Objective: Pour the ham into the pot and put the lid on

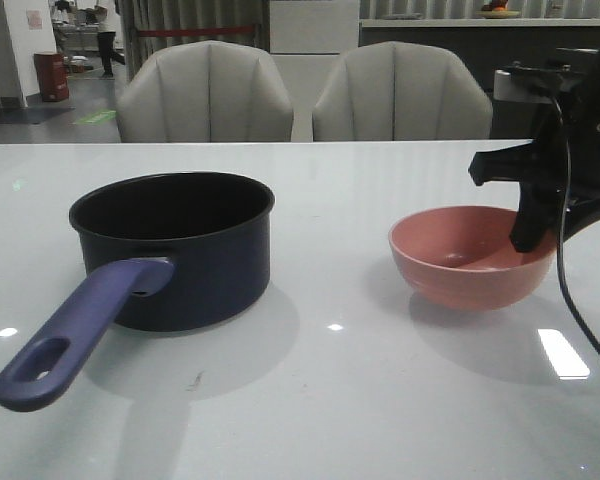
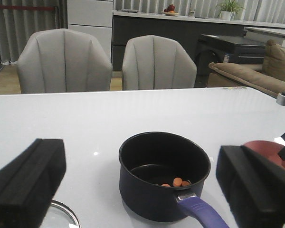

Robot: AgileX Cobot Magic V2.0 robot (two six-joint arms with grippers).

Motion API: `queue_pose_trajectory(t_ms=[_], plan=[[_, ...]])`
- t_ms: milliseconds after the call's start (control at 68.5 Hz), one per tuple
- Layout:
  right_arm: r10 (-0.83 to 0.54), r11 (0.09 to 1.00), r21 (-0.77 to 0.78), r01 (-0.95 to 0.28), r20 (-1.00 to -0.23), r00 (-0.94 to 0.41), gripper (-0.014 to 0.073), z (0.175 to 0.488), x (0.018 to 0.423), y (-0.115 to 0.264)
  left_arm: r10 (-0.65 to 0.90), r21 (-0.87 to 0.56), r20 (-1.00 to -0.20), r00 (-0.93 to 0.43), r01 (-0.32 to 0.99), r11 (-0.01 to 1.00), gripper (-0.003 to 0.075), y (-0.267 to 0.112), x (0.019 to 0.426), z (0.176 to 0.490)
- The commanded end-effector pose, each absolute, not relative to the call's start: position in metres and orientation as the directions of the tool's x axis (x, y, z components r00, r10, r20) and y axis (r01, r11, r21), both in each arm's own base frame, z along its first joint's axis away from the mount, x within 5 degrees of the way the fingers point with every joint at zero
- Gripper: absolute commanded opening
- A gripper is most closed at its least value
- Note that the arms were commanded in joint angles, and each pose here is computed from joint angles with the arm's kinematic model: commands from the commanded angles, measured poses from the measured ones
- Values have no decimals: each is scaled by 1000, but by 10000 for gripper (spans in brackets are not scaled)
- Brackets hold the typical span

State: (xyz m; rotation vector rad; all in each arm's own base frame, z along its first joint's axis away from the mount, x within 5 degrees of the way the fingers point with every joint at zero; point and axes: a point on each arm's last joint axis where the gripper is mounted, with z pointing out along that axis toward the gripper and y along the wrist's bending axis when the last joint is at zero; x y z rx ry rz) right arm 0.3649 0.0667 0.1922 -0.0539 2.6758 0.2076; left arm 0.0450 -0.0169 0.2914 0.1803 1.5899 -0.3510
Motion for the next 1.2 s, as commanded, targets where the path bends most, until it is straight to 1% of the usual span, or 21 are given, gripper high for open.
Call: queue_pose_trajectory(t_ms=[0,131,190,248,321,409,511,628,789,862,964,1183], plan=[[20,986,151,-68,-515,-857,230,212,370,65,-137,-119,-990,31,341,932,679,-17,44,307],[16,987,148,-66,-489,-872,373,204,372,65,-137,-119,-990,31,341,932,679,-17,44,307],[5,988,138,-71,-489,-872,416,203,372,65,-137,-119,-990,31,341,932,679,-17,44,307],[-2,988,131,-77,-495,-869,437,205,371,64,-137,-119,-990,31,341,932,679,-17,44,307],[-24,988,118,-99,-517,-856,439,214,369,64,-137,-119,-990,31,341,932,679,-17,44,307],[-59,985,98,-139,-571,-819,439,236,364,63,-137,-119,-990,31,341,932,679,-17,44,307],[-104,980,59,-192,-671,-734,439,275,351,61,-137,-119,-990,31,341,932,679,-17,44,307],[-90,977,50,-205,-782,-617,439,323,328,60,-137,-119,-990,31,341,932,679,-17,44,307],[-80,970,41,-239,-875,-477,439,369,292,63,-137,-119,-990,31,341,932,679,-17,44,307],[-74,966,38,-256,-908,-412,439,376,275,65,-137,-119,-990,31,341,932,679,-17,44,307],[-60,959,33,-282,-948,-314,439,379,253,70,-137,-119,-990,31,341,932,679,-17,44,307],[-24,948,27,-316,-987,-158,434,358,208,70,-137,-119,-990,31,341,932,679,-17,44,307]])
